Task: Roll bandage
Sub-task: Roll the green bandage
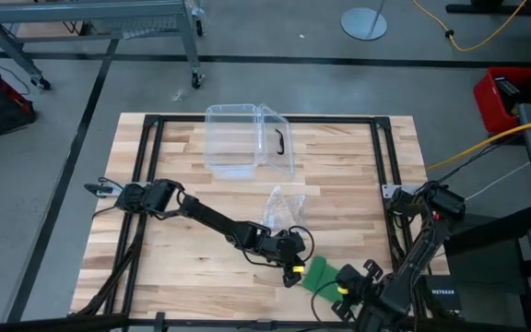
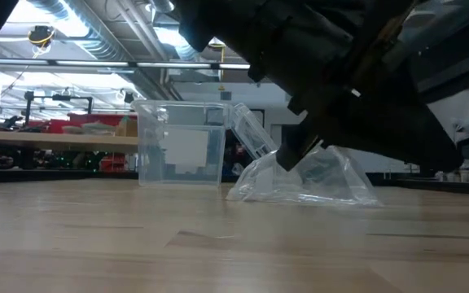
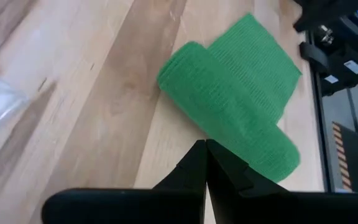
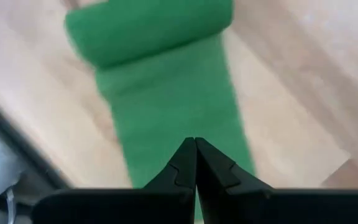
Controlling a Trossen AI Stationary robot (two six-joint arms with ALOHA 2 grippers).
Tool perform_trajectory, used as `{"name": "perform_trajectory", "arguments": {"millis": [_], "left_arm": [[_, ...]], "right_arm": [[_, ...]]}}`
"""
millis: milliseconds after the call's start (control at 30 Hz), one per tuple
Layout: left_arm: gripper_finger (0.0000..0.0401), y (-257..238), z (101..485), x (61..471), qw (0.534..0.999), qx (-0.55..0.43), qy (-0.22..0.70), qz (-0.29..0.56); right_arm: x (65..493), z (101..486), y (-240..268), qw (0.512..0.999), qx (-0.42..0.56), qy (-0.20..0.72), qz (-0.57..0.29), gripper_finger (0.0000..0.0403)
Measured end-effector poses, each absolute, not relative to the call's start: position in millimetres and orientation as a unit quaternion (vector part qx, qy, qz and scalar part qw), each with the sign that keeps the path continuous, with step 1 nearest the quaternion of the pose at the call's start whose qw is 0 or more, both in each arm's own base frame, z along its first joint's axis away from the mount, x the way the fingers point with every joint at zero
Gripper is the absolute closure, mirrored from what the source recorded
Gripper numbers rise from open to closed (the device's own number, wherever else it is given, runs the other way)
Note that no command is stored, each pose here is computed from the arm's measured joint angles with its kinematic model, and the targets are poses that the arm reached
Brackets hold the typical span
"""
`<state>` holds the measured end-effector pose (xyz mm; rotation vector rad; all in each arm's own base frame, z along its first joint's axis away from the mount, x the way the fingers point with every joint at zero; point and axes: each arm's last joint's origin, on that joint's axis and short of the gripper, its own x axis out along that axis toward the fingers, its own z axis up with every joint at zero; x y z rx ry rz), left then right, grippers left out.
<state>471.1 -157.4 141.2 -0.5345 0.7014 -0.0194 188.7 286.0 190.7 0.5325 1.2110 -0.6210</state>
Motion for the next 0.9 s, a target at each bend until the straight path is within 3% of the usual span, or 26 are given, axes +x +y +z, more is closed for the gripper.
{"name": "perform_trajectory", "arguments": {"millis": [433,900], "left_arm": [[0.0401,-163.4,139.0,467.2,0.907,-0.229,0.353,-0.018],[0.0401,-172.4,135.1,464.7,0.903,-0.241,0.357,-0.02]], "right_arm": [[224.2,182.5,262.0,0.748,0.215,0.559,-0.285,0.0398],[236.8,146.0,276.2,0.747,0.225,0.56,-0.278,0.0398]]}}
